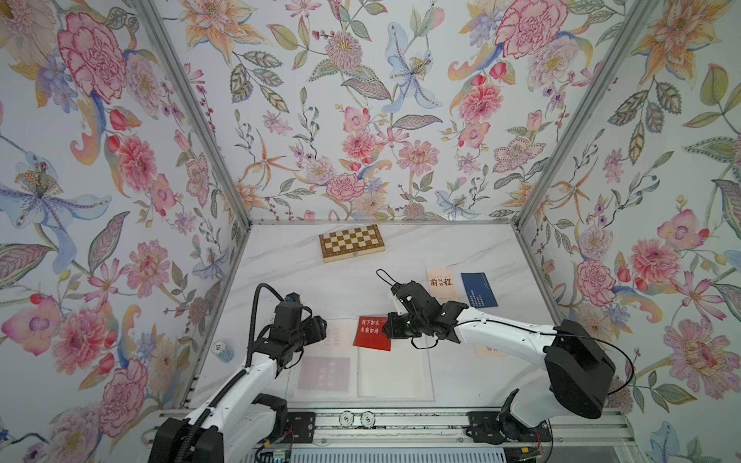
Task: Place the photos into the photo albums
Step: Insert the photo into the photo album.
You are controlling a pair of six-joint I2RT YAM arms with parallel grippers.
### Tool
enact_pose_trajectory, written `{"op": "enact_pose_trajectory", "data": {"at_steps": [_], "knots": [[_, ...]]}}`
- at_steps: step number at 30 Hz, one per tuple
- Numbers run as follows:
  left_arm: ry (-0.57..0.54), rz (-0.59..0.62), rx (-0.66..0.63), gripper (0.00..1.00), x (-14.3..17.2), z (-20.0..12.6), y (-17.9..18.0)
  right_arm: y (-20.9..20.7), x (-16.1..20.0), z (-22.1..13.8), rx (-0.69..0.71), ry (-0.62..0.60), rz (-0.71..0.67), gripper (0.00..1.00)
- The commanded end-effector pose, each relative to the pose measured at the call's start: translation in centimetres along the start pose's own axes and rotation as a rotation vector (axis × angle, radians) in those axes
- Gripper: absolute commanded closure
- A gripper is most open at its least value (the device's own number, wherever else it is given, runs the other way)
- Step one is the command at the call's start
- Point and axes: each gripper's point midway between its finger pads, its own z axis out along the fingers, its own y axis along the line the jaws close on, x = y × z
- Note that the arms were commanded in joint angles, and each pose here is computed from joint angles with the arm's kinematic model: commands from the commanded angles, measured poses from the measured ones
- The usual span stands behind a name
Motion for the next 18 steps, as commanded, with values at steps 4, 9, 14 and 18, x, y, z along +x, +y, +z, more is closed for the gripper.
{"op": "enact_pose_trajectory", "data": {"at_steps": [4,9,14,18], "knots": [[0.001,-0.008,-0.062,0.35,0.4,0.0,2.2,-1.3,2.1,1.2,-0.012,0.078,0.007,1.0],[0.003,-0.026,-0.07,0.36,0.7,0.2,2.9,-2.0,2.4,2.1,-0.024,0.097,0.022,1.0],[0.007,-0.029,-0.073,0.36,0.8,0.3,3.1,-2.1,2.1,2.9,-0.054,0.106,0.03,1.0],[0.012,-0.032,-0.077,0.36,1.0,0.4,3.4,-2.1,1.8,3.4,-0.076,0.123,0.024,1.0]]}}
